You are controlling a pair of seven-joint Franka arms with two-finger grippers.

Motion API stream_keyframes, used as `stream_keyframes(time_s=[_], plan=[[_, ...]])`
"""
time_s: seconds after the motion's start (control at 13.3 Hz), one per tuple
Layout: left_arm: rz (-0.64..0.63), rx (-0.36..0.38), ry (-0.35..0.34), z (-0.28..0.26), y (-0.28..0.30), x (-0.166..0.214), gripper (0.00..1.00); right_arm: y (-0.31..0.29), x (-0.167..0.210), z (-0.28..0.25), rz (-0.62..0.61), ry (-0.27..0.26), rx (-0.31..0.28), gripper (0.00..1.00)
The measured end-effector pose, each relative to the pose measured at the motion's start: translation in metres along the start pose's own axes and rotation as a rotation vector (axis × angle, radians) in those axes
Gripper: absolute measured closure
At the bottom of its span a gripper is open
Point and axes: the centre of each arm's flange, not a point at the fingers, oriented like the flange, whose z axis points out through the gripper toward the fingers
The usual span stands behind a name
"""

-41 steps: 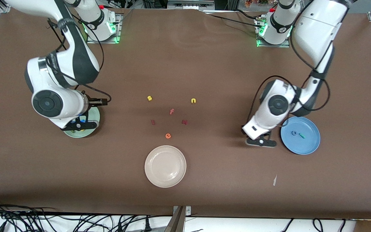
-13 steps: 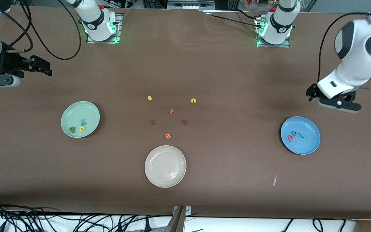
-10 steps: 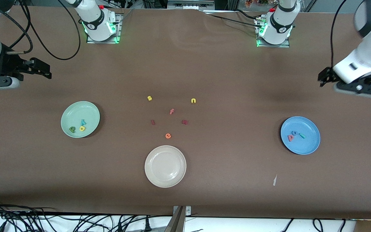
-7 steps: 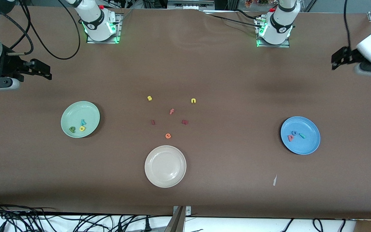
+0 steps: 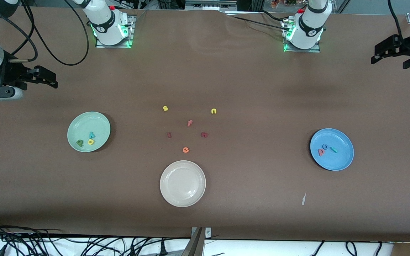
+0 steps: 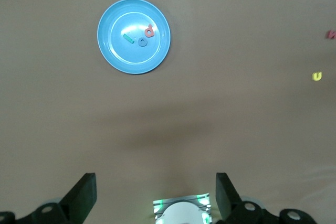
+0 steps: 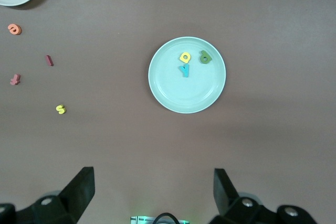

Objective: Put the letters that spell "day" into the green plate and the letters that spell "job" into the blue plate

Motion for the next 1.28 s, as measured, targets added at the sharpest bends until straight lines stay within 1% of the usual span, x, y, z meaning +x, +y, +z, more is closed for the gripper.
stream_keyframes(time_s=[0.23, 0.68, 1.28], plan=[[-0.008, -0.001, 0.007, 0.002, -0.005, 0.004, 0.0, 0.0, 0.0, 0.0, 0.0, 0.0, 0.0, 0.0], [-0.001, 0.001, 0.032, -0.005, -0.007, 0.024, 0.0, 0.0, 0.0, 0.0, 0.0, 0.0, 0.0, 0.0], [-0.019, 0.001, 0.045, -0.011, -0.017, 0.023, 0.0, 0.002, 0.0, 0.001, 0.004, -0.003, 0.0, 0.0]])
